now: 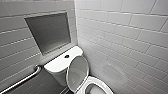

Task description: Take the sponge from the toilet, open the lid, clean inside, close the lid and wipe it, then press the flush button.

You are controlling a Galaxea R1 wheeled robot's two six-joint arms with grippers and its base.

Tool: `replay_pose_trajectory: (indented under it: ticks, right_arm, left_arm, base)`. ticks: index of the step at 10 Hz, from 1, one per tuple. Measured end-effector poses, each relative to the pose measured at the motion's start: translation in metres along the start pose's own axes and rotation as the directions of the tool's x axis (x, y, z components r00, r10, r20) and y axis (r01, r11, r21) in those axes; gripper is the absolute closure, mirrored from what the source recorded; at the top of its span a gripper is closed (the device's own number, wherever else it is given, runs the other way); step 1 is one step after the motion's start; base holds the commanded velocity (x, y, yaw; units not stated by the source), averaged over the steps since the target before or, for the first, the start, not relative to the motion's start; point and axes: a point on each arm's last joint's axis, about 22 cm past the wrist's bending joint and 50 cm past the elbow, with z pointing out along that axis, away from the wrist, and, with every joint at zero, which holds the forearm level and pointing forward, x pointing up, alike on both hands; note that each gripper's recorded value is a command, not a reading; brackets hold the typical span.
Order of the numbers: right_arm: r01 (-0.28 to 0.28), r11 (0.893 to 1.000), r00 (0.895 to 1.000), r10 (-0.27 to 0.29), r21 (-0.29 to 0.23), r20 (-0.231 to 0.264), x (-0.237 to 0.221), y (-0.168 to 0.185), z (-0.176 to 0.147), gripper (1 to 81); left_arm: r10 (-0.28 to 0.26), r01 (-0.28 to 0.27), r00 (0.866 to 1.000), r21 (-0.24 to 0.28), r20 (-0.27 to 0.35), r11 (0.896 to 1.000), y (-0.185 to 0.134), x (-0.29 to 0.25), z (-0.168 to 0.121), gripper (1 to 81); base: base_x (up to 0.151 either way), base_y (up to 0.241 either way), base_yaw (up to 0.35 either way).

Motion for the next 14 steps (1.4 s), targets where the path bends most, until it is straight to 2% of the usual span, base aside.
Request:
replay_pose_trajectory:
  ticks: [2,4,6,9,12,14]
  right_arm:
    - [0.037,0.998,0.999,-0.036,0.052,-0.009,0.036,-0.032,0.004,81.1]
    - [0.044,0.997,0.999,-0.046,0.069,0.024,0.04,-0.048,0.005,81.1]
    - [0.049,0.997,0.997,-0.052,0.058,0.054,0.046,-0.056,-0.007,81.1]
    - [0.039,0.997,0.998,-0.043,0.068,0.056,0.063,-0.077,-0.014,81.1]
    - [0.005,0.996,0.99,-0.017,0.086,0.137,0.058,-0.101,0.007,81.1]
    - [0.027,0.996,0.988,-0.04,0.084,0.151,0.085,-0.114,0.015,81.1]
  left_arm:
    - [0.0,-0.001,1.0,-0.04,-0.006,0.999,0.013,0.001,-0.005,1.0]
    - [-0.001,0.0,1.0,-0.087,-0.011,0.996,0.029,0.001,-0.014,1.0]
    - [-0.011,0.012,1.0,-0.078,0.011,0.997,0.027,-0.016,-0.033,1.0]
    - [-0.033,0.037,0.998,-0.085,0.052,0.996,0.044,-0.044,-0.055,1.0]
    - [-0.07,0.081,0.99,-0.087,0.126,0.993,0.061,-0.085,-0.079,1.0]
    - [-0.083,0.097,0.985,-0.09,0.148,0.991,0.075,-0.1,-0.091,1.0]
  base:
    - [0.0,0.0,0.0]
    - [0.0,0.0,0.0]
    - [0.0,0.0,0.0]
    - [0.0,0.0,0.0]
    - [0.0,0.0,0.0]
    - [0.0,0.0,0.0]
